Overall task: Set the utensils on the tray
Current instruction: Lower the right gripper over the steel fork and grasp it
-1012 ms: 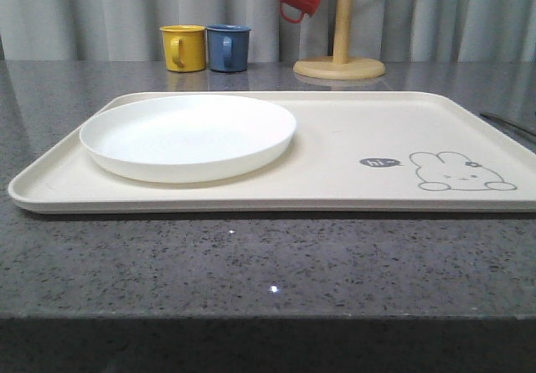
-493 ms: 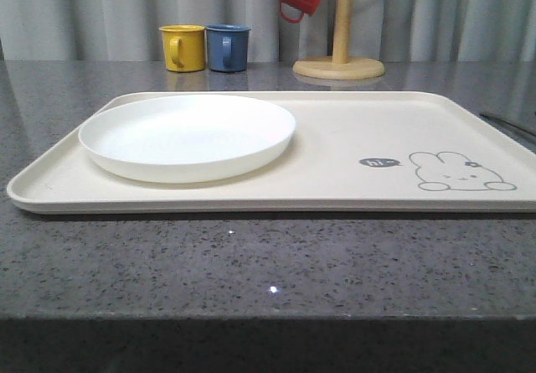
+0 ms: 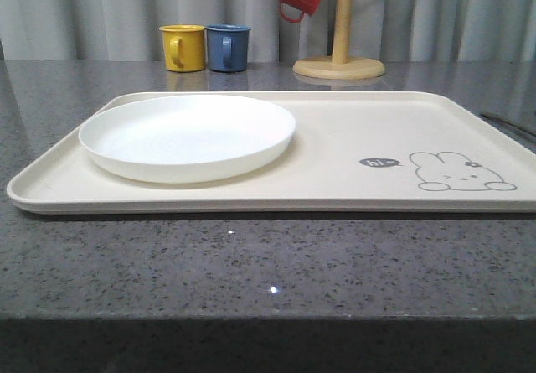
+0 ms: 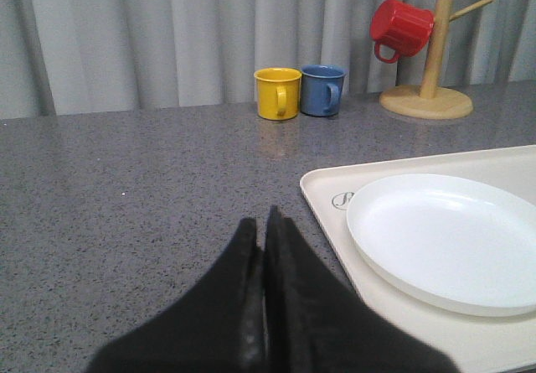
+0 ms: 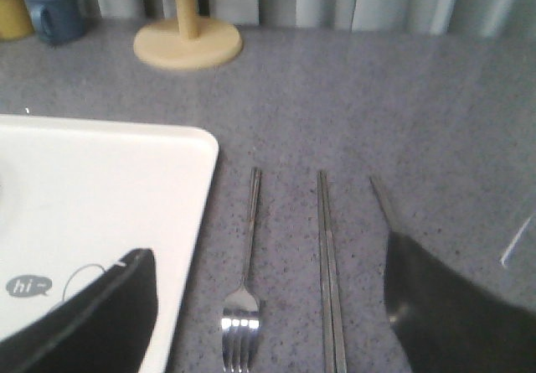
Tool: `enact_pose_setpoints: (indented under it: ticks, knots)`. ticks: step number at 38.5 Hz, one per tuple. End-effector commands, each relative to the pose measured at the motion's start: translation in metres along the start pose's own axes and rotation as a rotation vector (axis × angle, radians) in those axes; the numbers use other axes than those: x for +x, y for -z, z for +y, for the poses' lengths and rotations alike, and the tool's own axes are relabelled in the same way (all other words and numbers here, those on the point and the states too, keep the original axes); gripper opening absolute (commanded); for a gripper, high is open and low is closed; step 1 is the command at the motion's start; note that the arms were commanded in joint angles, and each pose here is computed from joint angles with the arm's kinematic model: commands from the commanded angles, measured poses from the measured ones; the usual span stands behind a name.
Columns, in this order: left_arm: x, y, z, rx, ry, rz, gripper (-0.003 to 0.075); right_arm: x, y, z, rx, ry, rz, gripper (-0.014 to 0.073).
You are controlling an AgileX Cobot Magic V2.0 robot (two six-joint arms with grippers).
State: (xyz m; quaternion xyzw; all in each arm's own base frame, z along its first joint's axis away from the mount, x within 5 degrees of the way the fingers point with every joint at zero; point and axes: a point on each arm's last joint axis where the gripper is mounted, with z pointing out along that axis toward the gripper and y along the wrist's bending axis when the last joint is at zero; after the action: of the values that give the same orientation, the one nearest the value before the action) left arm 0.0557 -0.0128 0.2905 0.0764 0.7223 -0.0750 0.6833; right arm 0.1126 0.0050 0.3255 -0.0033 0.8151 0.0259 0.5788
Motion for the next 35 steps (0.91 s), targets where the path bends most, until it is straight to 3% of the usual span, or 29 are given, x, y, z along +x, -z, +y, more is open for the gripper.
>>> enact_pose_setpoints:
  ticks: [1, 5, 12, 15, 30, 35]
  knots:
    - [-0.016, 0.001, 0.0, -0.006, 0.011, -0.104, -0.0018, -0.024, -0.019, 0.0, 0.005, -0.002, 0.043, 0.0581]
    - [-0.016, 0.001, 0.0, -0.006, 0.011, -0.104, -0.0018, -0.032, -0.04, 0.0, 0.007, -0.003, 0.17, 0.0551]
    - [-0.016, 0.001, 0.0, -0.006, 0.011, -0.104, -0.0018, -0.045, -0.08, 0.001, 0.003, -0.001, 0.325, 0.037]
    - [-0.016, 0.001, 0.0, -0.006, 0.011, -0.104, -0.0018, -0.049, -0.098, 0.001, 0.001, -0.007, 0.367, 0.0333]
    - [-0.016, 0.001, 0.0, -0.006, 0.011, -0.102, -0.0018, -0.036, -0.177, 0.004, -0.014, -0.017, 0.688, 0.0307]
    - [-0.016, 0.001, 0.0, -0.006, 0.011, -0.102, -0.0018, -0.034, -0.194, 0.011, -0.03, -0.002, 0.742, 0.0307]
